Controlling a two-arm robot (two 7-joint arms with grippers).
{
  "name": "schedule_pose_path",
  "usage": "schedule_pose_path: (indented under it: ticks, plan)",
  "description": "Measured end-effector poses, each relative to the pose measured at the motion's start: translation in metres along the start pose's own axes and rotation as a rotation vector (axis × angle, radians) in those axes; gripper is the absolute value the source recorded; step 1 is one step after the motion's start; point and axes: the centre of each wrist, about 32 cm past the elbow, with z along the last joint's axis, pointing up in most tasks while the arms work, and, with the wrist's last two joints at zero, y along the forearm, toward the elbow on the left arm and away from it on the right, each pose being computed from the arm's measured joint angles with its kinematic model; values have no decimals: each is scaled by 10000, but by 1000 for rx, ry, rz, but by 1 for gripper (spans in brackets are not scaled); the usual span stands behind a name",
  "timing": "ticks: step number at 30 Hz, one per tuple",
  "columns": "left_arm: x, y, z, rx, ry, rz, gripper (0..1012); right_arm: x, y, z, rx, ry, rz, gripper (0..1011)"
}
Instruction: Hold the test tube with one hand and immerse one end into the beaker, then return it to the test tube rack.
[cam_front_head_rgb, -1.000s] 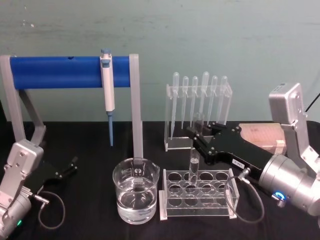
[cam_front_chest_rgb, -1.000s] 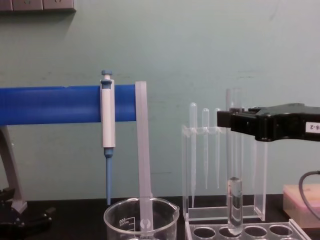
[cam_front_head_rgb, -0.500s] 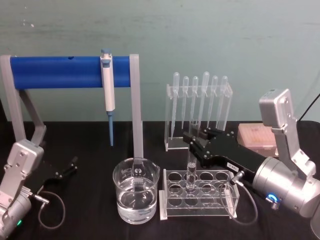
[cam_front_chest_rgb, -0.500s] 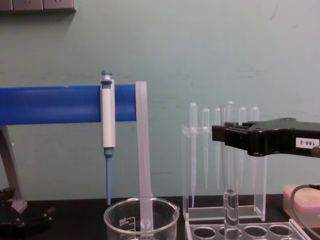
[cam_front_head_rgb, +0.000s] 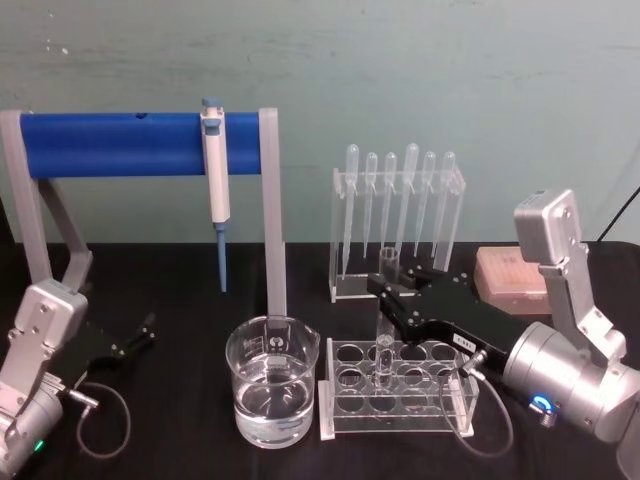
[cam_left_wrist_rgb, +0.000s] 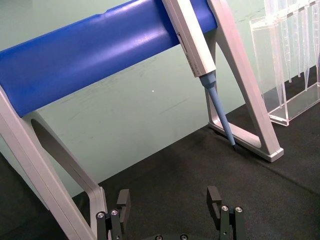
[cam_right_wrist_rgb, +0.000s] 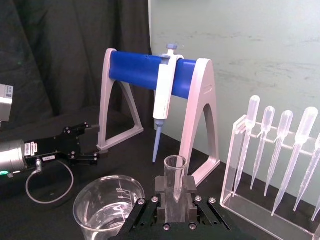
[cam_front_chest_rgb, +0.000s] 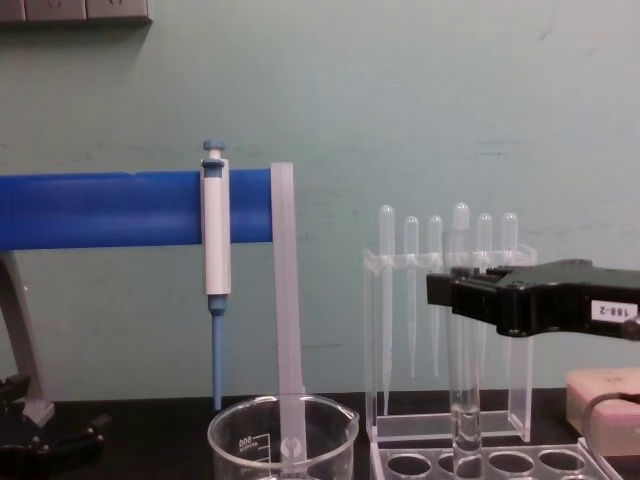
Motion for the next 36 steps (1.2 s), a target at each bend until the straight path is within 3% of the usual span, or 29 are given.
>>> schedule_pose_path:
  ticks: [25,33,36]
  plan:
    - [0,0,0,0,0,0,1000,-8,53,-267,-44,20,0,224]
    - [0,0,0,0,0,0,1000,-17,62,-309,-62,2,0,224]
    - [0,0,0,0,0,0,1000,-24,66,-296,-69,-20,1,272]
